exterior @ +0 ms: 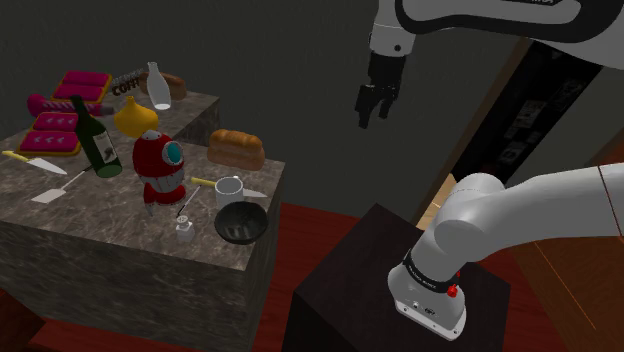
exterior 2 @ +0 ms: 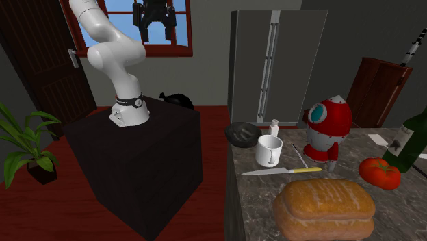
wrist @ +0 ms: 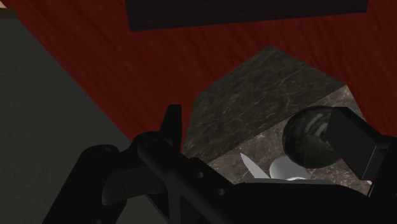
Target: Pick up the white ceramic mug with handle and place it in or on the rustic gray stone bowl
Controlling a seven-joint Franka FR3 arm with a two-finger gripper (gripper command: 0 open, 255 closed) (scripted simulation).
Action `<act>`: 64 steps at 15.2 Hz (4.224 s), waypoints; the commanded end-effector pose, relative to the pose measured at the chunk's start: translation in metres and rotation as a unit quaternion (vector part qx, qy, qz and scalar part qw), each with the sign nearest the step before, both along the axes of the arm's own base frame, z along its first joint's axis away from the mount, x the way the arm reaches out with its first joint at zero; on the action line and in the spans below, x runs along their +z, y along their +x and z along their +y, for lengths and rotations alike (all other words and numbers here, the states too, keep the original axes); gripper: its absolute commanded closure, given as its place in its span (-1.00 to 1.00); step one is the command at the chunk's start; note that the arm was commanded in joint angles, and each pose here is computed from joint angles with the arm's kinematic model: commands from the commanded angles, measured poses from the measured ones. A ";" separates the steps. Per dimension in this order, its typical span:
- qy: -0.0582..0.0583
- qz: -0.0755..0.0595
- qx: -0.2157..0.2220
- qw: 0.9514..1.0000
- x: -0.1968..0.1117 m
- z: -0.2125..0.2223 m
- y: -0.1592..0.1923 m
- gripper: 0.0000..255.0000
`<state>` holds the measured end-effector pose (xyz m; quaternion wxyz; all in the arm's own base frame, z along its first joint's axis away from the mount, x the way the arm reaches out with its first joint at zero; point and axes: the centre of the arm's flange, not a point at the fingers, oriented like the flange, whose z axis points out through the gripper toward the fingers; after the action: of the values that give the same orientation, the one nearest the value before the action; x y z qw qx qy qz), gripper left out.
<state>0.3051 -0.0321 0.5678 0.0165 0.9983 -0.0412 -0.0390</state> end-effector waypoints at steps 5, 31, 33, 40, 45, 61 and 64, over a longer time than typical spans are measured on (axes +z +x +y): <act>0.001 -0.001 0.001 1.000 -0.034 0.019 0.035 -1.00; 0.008 -0.009 0.005 1.000 -0.253 0.143 0.265 -1.00; 0.008 -0.010 0.006 1.000 -0.269 0.153 0.282 -1.00; 0.010 -0.012 0.007 1.000 -0.327 0.188 0.345 -1.00; 0.011 -0.014 0.008 1.000 -0.368 0.213 0.389 -1.00; 0.011 -0.014 0.008 1.000 -0.415 0.216 0.394 -1.00; 0.011 -0.014 0.008 1.000 -0.415 0.216 0.394 1.00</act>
<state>0.6996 0.1843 0.1530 0.0048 0.9991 -0.0331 -0.0256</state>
